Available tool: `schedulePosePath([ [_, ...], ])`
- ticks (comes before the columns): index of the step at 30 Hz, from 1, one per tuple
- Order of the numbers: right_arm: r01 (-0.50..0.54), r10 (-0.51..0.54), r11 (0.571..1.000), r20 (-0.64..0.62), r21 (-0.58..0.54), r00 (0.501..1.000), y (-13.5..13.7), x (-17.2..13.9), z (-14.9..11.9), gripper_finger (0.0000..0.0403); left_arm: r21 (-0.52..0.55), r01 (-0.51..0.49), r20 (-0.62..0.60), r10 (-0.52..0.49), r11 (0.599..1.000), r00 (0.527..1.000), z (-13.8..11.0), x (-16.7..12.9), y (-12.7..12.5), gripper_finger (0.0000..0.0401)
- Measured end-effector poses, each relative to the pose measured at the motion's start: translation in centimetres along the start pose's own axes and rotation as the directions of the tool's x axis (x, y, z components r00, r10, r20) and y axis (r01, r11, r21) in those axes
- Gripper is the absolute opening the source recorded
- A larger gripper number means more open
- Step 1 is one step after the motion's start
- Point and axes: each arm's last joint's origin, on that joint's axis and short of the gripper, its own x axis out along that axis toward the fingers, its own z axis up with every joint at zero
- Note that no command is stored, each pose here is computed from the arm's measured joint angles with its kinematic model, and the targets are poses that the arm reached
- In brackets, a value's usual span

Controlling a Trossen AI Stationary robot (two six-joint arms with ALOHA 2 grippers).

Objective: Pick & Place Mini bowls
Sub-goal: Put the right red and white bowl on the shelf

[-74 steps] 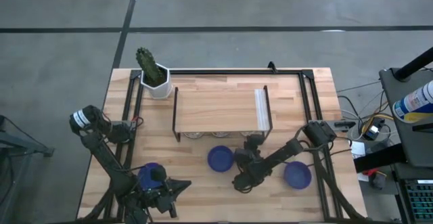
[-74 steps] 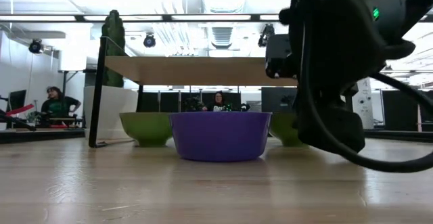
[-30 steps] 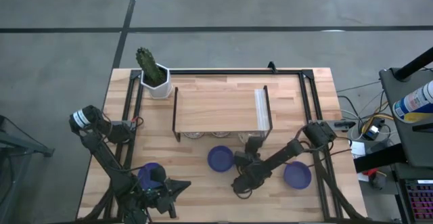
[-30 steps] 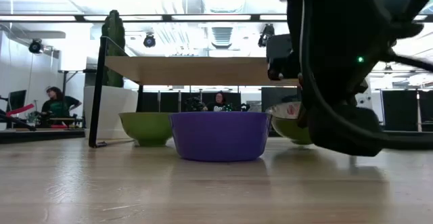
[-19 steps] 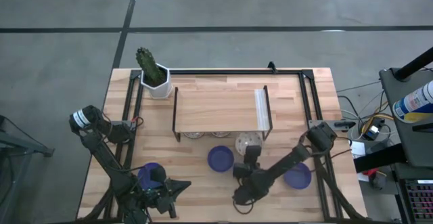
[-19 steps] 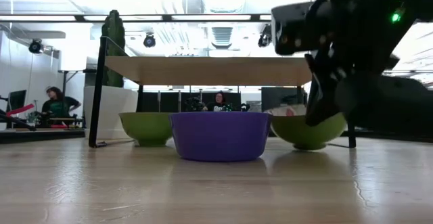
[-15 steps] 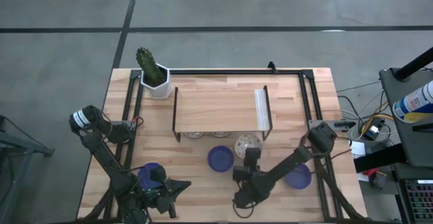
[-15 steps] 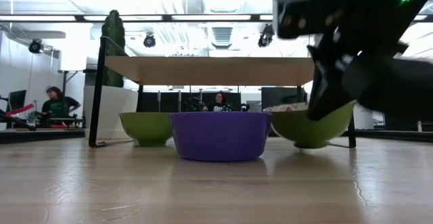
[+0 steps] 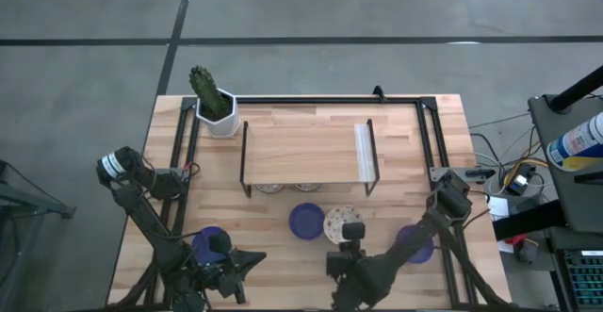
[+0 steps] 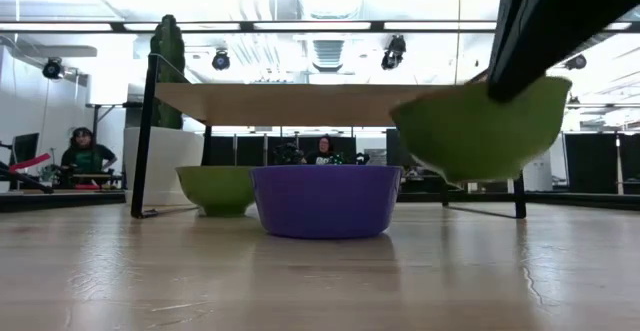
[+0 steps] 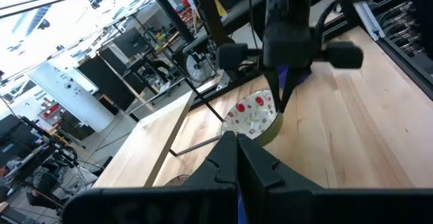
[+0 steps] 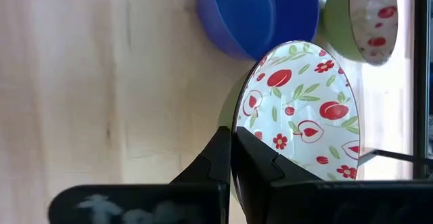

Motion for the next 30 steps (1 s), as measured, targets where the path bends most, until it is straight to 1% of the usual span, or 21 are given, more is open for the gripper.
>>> schedulePosePath([
  [10, -0.062, 0.062, 0.998, 0.046, -0.014, 0.997, -0.6, -4.6, 0.8, 0.0008, 0.0, 0.0, 0.0, 0.0, 1.0, 1.0, 0.0, 0.0, 0.0, 0.0],
  [13, -0.065, 0.066, 0.998, 0.053, -0.02, 0.996, -1.0, -5.4, 1.0, 0.0008, 0.0, 0.0, 0.0, 0.0, 1.0, 1.0, 0.0, 0.0, 0.0, 0.0],
  [15, -0.054, 0.056, 0.998, 0.07, -0.023, 0.996, -1.3, -6.1, 1.1, 0.0008, 0.0, 0.0, 0.0, 0.0, 1.0, 1.0, 0.0, 0.0, 0.0, 0.0],
  [19, 0.004, -0.001, 0.999, 0.089, -0.036, 0.996, -2.3, -6.9, 1.2, 0.0008, -0.001, 0.001, 0.0, -0.001, 1.0, 1.0, 0.0, 0.0, 0.0, 0.0],
  [23, 0.025, -0.017, 0.998, 0.141, -0.052, 0.99, -2.7, -7.6, 1.7, 0.0008, -0.005, 0.001, 0.0, -0.001, 1.0, 1.0, 0.0, 0.0, 0.0, 0.0],
  [30, 0.052, -0.045, 0.998, 0.193, -0.031, 0.98, -4.4, -8.2, 2.8, 0.0008, -0.006, 0.029, 0.003, -0.029, 1.0, 1.0, 0.0, 0.0, -0.1, 0.0],
])
